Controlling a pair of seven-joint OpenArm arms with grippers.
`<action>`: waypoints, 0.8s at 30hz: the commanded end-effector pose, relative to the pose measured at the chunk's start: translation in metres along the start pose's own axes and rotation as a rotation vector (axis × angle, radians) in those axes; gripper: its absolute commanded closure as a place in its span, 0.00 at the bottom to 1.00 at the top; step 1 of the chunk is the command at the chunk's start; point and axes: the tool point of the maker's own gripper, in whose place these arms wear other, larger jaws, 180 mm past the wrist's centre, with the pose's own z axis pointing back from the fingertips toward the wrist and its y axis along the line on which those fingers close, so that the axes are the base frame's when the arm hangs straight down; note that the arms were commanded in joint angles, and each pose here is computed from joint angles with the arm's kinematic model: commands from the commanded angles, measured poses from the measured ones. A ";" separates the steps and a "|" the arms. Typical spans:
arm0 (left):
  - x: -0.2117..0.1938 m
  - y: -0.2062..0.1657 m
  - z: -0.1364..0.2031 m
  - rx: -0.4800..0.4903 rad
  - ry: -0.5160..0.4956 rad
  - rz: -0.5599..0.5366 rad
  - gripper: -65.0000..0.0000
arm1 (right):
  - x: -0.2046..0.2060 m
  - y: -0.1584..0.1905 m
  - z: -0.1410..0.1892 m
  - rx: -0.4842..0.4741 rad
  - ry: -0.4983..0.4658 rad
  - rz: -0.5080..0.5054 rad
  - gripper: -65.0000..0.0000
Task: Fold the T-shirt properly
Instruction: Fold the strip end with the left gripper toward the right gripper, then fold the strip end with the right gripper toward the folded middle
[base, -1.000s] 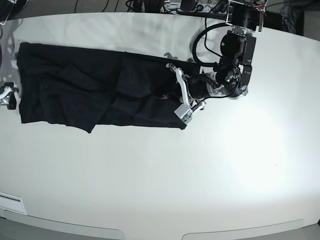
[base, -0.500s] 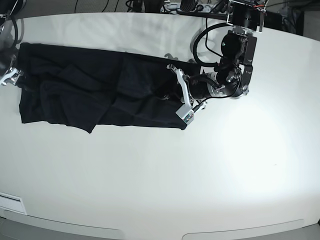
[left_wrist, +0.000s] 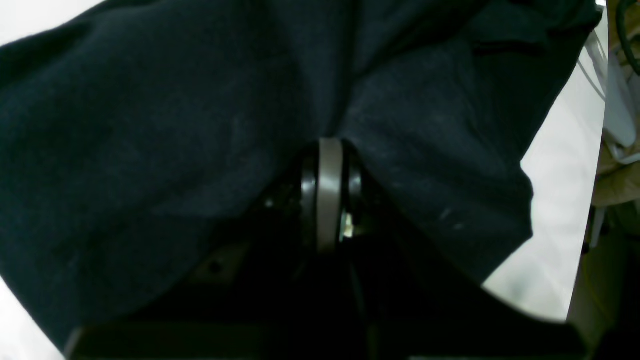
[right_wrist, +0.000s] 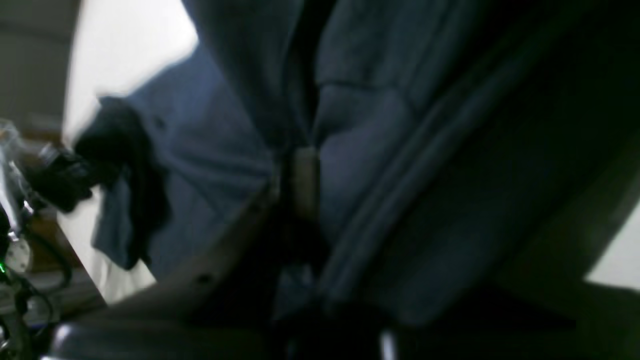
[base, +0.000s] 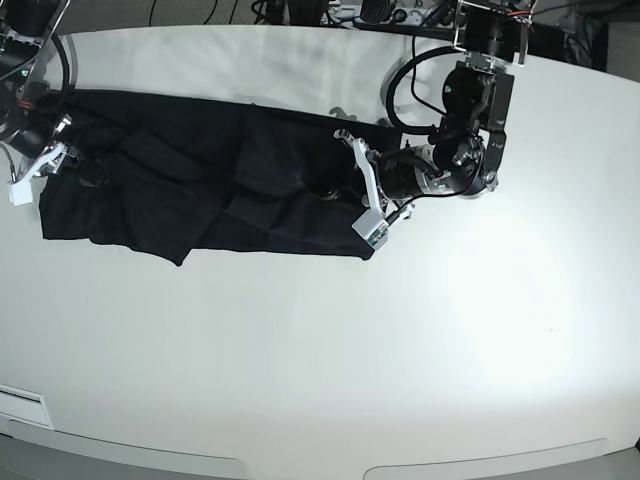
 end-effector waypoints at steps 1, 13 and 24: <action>0.018 0.001 0.005 -0.011 -0.050 -0.010 1.00 | 0.017 0.001 0.007 -0.005 -0.019 0.032 1.00; 0.091 0.037 0.066 -0.024 -0.273 0.054 0.51 | 0.090 -0.029 0.064 -0.240 0.021 0.243 1.00; 0.025 0.044 0.064 0.038 -0.162 0.148 0.51 | 0.133 0.020 0.078 -0.367 -0.044 0.471 1.00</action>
